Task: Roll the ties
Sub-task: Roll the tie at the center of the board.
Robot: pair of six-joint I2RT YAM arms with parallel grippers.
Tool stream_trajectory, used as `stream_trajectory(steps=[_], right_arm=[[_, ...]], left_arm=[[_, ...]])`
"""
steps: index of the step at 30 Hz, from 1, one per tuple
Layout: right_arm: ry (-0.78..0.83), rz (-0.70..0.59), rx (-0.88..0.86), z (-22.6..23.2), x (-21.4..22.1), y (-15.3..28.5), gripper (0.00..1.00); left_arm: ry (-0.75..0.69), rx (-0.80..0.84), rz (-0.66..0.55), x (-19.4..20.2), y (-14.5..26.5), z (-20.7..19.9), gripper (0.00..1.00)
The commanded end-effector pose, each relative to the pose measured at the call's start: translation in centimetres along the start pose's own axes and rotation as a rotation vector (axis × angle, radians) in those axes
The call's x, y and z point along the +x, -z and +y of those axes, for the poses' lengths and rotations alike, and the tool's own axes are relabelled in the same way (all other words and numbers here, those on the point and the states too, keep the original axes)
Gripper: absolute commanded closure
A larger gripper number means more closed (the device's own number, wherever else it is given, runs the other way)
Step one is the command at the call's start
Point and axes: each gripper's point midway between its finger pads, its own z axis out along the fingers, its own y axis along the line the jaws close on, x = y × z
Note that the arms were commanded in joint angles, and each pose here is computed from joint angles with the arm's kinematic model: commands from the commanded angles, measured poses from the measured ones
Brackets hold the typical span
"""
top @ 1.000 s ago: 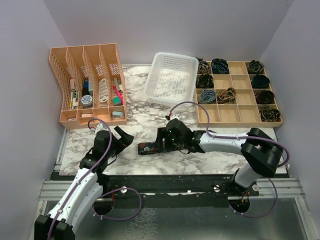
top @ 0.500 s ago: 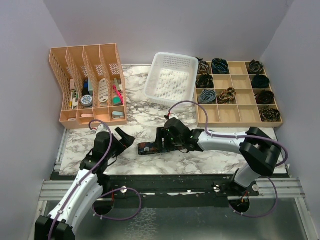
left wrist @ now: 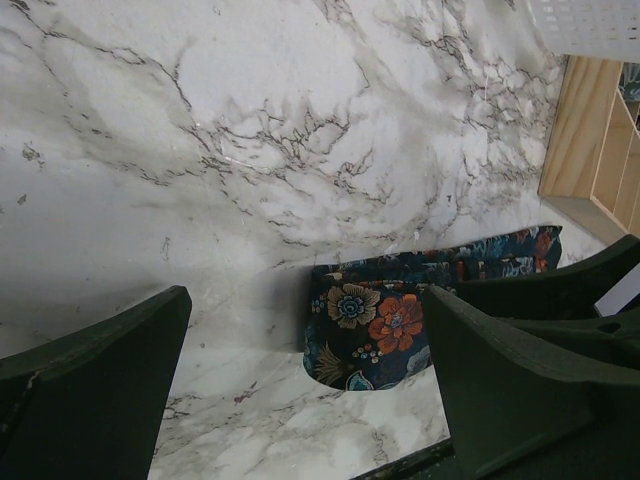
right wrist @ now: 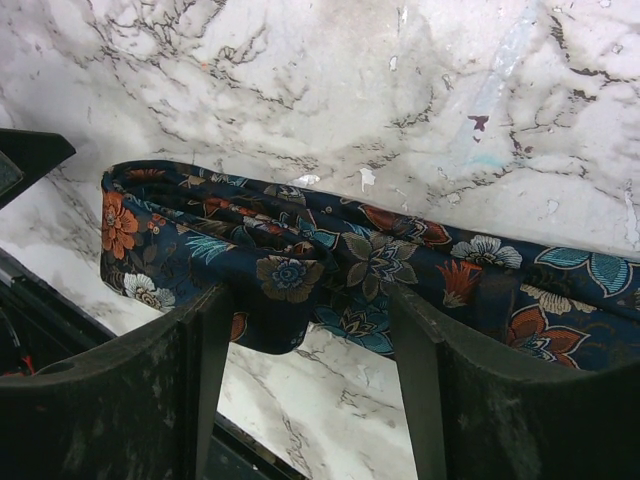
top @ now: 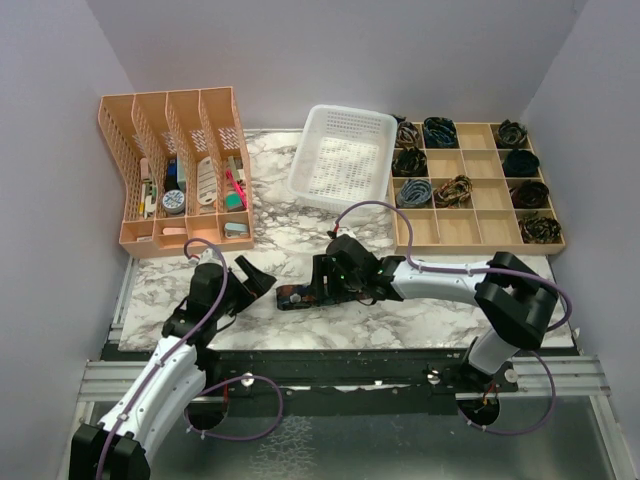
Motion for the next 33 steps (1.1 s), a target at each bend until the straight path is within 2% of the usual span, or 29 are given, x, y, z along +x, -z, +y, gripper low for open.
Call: stream_trajectory(steps=[1, 12, 22, 33], right_arm=[[0.012, 0.002, 0.053, -1.0, -0.2, -0.3, 0.32], [0.046, 0.026, 0.138, -3.0, 0.1, -1.0, 0.33], [0.040, 0.042, 0.166, -3.9, 0.6, -1.3, 0.35], [0.055, 0.018, 0.096, -2.2, -0.5, -0.6, 0.38]], left_arm=[[-0.017, 0.043, 0.021, 0.4, -0.1, -0.5, 0.01], [-0.057, 0.189, 0.092, 1.7, 0.0, -2.7, 0.02], [-0.093, 0.216, 0.178, 3.5, -0.3, -2.9, 0.09], [-0.117, 0.244, 0.208, 4.4, -0.5, -3.2, 0.17]])
